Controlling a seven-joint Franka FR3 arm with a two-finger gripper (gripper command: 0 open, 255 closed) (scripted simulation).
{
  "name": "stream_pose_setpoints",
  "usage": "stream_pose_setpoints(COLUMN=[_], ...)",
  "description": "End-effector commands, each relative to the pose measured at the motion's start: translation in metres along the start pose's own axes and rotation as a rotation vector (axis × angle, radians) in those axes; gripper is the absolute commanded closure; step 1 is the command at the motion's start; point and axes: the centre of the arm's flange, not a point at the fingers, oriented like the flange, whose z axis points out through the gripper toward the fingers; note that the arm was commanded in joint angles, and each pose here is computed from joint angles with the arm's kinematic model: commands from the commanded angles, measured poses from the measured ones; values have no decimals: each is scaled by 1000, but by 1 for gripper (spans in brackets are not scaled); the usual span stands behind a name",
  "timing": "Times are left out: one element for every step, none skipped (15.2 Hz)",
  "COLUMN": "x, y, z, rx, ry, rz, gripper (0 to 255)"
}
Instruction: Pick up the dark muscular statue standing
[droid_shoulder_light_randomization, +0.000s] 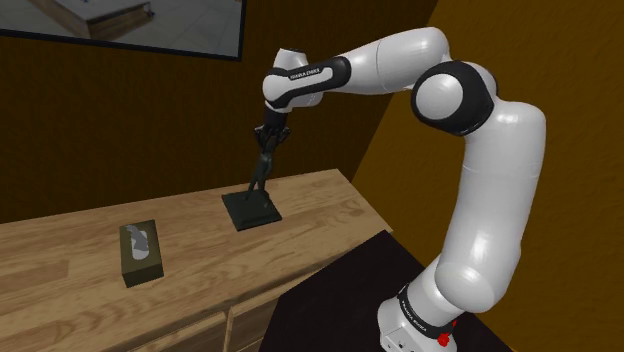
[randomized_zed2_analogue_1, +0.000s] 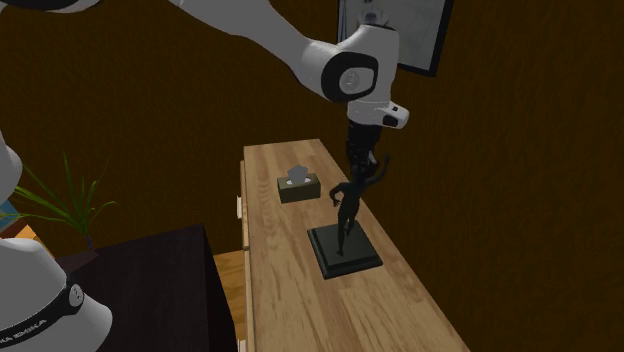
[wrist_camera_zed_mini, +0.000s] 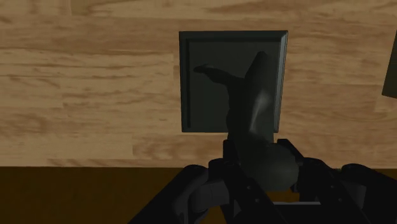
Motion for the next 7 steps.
stream_pose_setpoints(x=[0,0,0,0,0,0,0], y=[-1,-1,-2,-2,-2,-2,-2], z=[-11,-16,-21,-27,-32,-33,-33], rx=[0,0,0,0,0,0,0], ry=[1,1,1,1,1,1,1], rz=[0,0,0,0,0,0,0], gripper=[255,255,255,255,255,255,255])
